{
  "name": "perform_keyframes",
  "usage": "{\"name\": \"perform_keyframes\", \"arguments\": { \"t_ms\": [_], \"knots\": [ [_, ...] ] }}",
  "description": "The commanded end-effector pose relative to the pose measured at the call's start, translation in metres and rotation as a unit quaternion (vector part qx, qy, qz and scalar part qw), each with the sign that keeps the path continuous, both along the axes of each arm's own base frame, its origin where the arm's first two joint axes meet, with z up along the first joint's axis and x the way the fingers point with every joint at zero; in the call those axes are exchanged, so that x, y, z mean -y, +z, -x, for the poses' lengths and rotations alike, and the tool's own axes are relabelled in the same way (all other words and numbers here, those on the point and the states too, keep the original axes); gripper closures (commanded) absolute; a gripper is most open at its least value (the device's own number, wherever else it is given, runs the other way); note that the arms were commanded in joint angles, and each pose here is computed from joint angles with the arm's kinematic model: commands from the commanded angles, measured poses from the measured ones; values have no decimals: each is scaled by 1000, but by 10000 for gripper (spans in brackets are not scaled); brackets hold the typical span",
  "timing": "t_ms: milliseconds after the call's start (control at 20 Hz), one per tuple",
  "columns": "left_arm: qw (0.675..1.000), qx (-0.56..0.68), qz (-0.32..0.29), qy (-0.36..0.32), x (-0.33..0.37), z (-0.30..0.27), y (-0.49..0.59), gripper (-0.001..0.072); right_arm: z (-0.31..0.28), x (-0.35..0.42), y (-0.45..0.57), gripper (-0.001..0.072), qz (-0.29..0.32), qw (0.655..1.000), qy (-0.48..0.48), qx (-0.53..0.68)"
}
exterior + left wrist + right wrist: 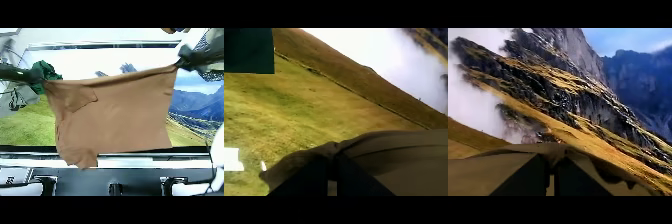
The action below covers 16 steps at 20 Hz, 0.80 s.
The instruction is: Fold the clothes and pants, and hang the long-sleeved shirts on hangers.
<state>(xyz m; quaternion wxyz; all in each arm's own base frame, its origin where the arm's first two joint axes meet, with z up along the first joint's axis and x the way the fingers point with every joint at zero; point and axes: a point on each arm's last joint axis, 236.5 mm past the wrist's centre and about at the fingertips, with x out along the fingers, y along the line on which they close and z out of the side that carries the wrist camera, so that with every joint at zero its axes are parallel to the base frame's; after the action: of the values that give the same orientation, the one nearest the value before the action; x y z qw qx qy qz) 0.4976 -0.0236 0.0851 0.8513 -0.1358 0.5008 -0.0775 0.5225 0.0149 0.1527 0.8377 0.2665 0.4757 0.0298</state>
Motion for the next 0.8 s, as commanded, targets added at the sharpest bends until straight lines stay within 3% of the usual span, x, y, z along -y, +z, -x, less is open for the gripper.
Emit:
{"name": "perform_keyframes", "arguments": {
  "t_ms": [0, 150, 350, 750],
  "knots": [
    [1000, -29, 7, 6, 13, -43, -101, 690, -61, 12, -91, 681, -31, 998, -58, -22],
    [1000, -6, 7, 24, 10, -71, -123, 691, -92, 23, -121, 681, -31, 996, -85, 5],
    [1000, -9, 8, 16, 12, -73, -118, 690, -84, 29, -145, 681, -10, 996, -80, -27],
    [976, -206, 25, -63, 31, 27, -127, 690, -1, 48, -184, 681, 69, 976, -36, -205]
  ]
}}
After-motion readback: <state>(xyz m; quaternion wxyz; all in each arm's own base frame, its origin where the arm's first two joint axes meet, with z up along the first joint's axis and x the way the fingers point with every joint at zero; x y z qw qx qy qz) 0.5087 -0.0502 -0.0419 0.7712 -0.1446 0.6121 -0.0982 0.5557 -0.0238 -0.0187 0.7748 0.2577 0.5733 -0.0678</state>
